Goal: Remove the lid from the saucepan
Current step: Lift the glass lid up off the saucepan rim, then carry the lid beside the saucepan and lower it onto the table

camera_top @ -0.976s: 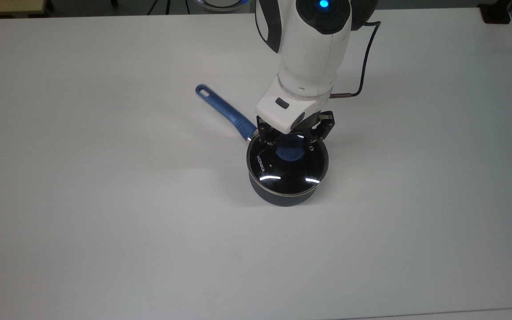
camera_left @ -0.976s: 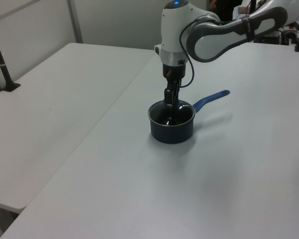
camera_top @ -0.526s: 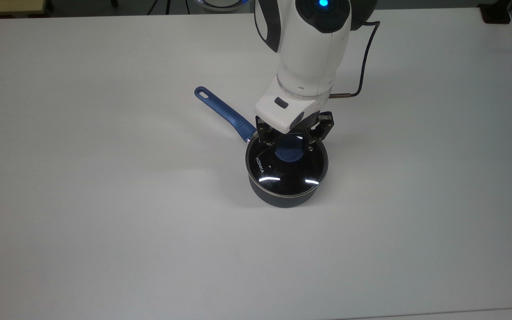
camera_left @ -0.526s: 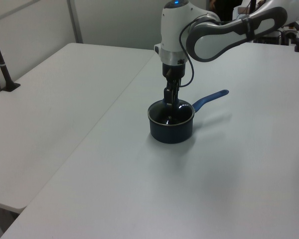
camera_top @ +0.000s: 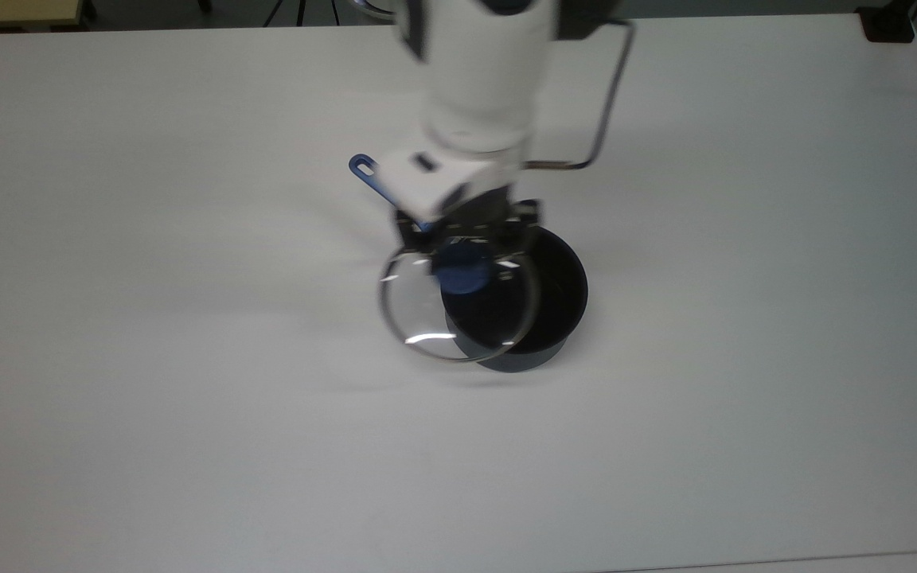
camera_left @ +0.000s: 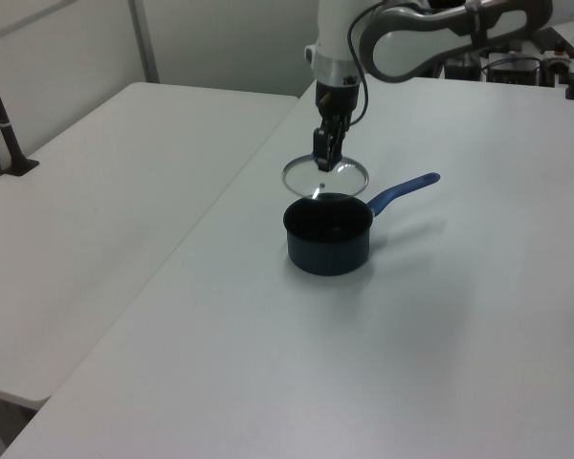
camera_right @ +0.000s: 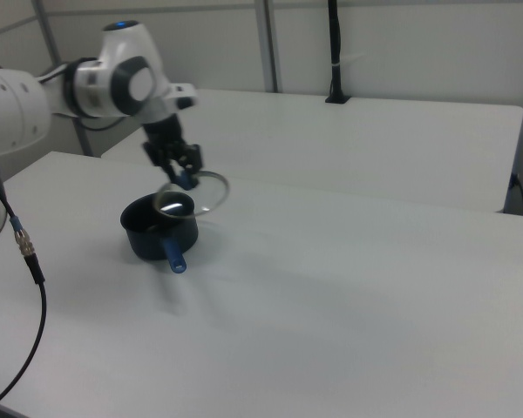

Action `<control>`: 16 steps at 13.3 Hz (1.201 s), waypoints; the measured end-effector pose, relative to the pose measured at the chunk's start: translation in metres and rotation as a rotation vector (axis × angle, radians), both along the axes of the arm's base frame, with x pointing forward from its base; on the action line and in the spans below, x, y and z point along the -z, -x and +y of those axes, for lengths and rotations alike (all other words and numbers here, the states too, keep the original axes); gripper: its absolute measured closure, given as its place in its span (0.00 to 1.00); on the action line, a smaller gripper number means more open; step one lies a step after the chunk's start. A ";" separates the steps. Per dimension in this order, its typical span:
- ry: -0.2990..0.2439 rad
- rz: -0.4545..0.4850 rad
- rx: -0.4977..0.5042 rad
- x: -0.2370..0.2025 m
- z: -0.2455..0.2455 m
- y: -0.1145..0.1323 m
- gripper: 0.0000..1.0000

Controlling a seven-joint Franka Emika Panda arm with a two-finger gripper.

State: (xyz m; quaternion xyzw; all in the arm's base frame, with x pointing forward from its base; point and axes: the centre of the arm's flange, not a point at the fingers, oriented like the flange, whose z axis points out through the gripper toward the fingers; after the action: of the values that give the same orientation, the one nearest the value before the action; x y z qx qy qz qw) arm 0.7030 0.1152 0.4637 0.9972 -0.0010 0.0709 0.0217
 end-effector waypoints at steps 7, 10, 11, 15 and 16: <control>0.019 0.108 0.115 0.048 -0.207 0.008 0.38; 0.015 0.178 0.090 0.080 -0.226 0.021 0.38; 0.014 0.191 0.086 0.086 -0.225 0.024 0.38; 0.008 0.252 0.055 0.114 -0.223 0.036 0.38; 0.008 0.255 0.053 0.115 -0.223 0.037 0.38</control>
State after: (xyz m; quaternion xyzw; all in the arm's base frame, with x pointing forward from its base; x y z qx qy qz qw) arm 0.6663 -0.1075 0.3483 0.9977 -0.0241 -0.0571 0.0272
